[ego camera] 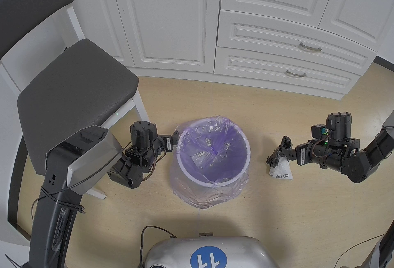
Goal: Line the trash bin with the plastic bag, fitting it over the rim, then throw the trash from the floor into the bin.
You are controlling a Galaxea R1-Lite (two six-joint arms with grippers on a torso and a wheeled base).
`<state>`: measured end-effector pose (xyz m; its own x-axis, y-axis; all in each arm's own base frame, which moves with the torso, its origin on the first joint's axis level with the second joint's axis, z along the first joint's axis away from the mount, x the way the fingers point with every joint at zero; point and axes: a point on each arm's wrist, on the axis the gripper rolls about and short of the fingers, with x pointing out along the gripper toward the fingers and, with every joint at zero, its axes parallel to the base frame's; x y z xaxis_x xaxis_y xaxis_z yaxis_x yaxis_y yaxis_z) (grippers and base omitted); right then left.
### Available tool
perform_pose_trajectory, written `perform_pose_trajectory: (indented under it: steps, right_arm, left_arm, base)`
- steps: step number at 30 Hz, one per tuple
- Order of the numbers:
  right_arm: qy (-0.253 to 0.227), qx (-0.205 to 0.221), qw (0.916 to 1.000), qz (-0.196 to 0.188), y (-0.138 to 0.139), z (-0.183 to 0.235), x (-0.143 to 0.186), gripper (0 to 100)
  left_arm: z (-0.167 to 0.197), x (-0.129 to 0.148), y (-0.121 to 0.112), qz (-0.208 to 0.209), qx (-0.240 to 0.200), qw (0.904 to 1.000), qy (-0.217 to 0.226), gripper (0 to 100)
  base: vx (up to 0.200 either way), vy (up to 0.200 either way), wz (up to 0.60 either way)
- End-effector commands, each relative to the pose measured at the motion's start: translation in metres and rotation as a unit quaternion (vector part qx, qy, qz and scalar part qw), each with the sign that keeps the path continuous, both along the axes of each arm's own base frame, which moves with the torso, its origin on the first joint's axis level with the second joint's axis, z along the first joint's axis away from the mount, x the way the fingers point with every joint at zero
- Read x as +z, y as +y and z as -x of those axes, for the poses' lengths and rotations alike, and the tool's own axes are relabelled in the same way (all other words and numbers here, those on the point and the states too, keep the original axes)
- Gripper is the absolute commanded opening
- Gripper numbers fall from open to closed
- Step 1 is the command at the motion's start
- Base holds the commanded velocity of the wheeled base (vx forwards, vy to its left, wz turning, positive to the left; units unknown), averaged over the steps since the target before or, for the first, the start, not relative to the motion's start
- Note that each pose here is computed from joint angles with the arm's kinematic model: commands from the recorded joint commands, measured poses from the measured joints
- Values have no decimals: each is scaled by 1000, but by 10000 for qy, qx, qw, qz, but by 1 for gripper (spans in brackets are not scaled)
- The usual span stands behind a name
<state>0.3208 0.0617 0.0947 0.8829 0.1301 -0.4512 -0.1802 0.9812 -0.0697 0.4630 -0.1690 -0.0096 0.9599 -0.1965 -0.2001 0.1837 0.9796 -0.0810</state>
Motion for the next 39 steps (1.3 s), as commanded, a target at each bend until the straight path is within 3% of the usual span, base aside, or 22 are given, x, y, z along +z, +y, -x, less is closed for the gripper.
perform_pose_trajectory:
  steps: [1, 9, 14, 19, 22, 26, 29, 39]
  right_arm:
    - [-2, 16, 10000, -6, 1, 0, 0, 100]
    - [-37, 92, 9999, -80, 8, -1, 2, 100]
    - [-4, 132, 9982, -580, 34, -5, 1, 100]
    - [-164, 310, 9968, -724, 69, -8, -3, 100]
    - [-370, 353, 9970, -578, 94, -21, -6, 100]
    - [-761, 210, 9959, 450, 121, -58, -25, 100]
    - [-946, 237, 9913, 886, 130, -79, -36, 100]
    - [-1256, 389, 9881, 792, 157, -96, -45, 100]
  left_arm:
    - [-2, 1, 3, 62, 46, 10000, -25, 100]
    - [13, 41, 2, 309, 11, 9992, -236, 100]
    - [27, 55, 7, 395, 19, 9990, -210, 100]
    - [39, 59, 12, 449, -90, 9989, -137, 100]
    - [44, 65, 10, 477, -183, 9985, -180, 100]
    - [61, 77, -3, 554, -498, 9966, -357, 100]
    - [69, 91, 1, 587, -734, 9945, -455, 100]
    - [95, 103, 23, 510, -1429, 9879, -310, 100]
  base:
    - [0, 0, 0]
    - [0, 0, 0]
    - [0, 0, 0]
    - [0, 0, 0]
    - [0, 0, 0]
    - [0, 0, 0]
    - [0, 0, 0]
    - [0, 0, 0]
